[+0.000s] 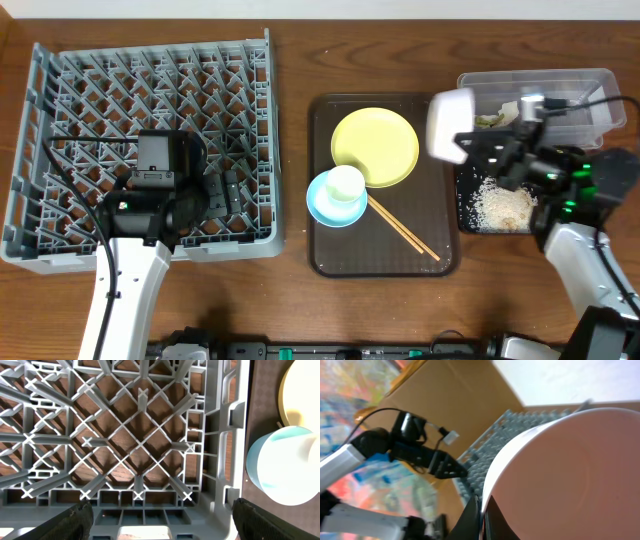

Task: Sort waste into correct bins and load items into the dishwasher rack
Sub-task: 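Carry the pink bowl back and set it on the yellow plate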

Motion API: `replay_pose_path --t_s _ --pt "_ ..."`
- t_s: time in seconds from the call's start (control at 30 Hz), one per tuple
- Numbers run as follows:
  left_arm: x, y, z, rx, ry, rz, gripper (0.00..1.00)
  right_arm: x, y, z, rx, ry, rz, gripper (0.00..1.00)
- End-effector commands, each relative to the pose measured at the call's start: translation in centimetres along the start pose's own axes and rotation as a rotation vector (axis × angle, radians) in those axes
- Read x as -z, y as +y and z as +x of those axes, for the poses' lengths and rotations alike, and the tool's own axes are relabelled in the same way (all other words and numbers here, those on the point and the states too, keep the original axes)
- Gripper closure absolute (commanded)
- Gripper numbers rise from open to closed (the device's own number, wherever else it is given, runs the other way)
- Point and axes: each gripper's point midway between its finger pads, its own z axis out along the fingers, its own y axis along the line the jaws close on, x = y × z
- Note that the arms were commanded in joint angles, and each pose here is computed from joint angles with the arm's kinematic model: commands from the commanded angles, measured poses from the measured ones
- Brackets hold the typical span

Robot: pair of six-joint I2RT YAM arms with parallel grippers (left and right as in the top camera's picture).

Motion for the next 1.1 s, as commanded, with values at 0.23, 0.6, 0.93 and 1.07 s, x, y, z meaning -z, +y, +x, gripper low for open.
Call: replay_pose_path --t_s 0.23,0.6,0.93,1.07 --pt "0.4 -0.2 -0.5 -0.002 -0.015 0.003 0.10 -3.0 -0.4 -4.5 0.018 -0.225 0.072 0.99" --pt "0.4 -0.2 -0.5 -0.002 -0.015 0.003 0.09 -7.1 -4.0 -5.8 0.157 -0.077 0.365 0.99" --pt "0.4 -0.2 -0.5 -0.002 -0.015 0.003 0.01 -9.5 -9.4 2.4 0.206 0.358 0.737 0.99" --pt "0.4 -0.2 -0.5 -0.002 -0.015 0.003 0.01 -9.9 -12.7 6.2 0.199 0.491 0.814 0.99"
